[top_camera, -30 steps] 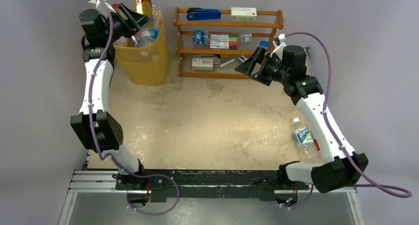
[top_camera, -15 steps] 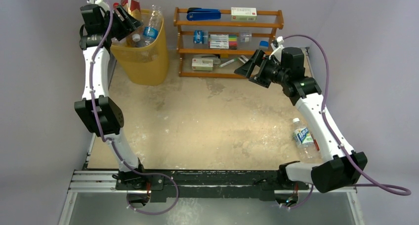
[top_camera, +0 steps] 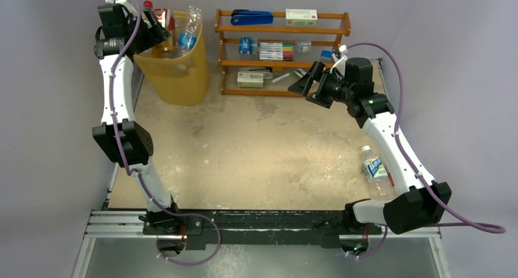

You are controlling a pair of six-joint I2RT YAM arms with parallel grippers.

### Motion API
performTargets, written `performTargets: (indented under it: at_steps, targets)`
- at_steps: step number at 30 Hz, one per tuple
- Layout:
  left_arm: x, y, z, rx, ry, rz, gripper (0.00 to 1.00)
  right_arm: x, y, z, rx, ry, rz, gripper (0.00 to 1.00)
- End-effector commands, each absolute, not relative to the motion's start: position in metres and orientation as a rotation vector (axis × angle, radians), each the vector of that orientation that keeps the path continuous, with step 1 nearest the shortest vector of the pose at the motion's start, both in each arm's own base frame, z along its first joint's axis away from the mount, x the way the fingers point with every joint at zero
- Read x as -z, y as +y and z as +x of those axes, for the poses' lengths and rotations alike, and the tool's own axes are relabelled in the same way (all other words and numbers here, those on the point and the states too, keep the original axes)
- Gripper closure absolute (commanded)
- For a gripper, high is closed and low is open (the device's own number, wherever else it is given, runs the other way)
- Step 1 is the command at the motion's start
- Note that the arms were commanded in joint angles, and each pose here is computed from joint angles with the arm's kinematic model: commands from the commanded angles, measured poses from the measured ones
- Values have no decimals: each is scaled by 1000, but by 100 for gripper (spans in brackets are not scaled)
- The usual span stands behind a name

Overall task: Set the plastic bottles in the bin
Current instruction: Place the plastic bottle in the trash bin.

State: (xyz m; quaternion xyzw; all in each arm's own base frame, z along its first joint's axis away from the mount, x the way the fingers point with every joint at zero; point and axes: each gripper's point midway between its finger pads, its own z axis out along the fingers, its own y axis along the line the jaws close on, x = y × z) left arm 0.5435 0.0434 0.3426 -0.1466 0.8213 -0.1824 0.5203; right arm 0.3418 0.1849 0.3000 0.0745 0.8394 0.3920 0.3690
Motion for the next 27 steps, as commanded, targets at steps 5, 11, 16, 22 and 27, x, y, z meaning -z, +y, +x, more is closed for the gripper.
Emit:
performTargets:
  at_steps: [5, 11, 16, 22, 27]
  targets:
    - [-399, 42, 532, 416, 1849, -292, 23, -314, 187, 342, -1036, 2103, 147, 0]
    - [-430, 29, 524, 497, 1753, -269, 21, -315, 186, 341, -1029, 2101, 151, 0]
    - [-466, 19, 505, 538, 1671, -237, 20, -315, 185, 342, -1017, 2101, 153, 0]
    - [-496, 1, 482, 613, 1608, -194, 20, -316, 179, 343, -975, 2108, 175, 0]
    - [-496, -32, 469, 682, 1614, -143, 19, -297, 146, 347, -757, 2155, 334, 0]
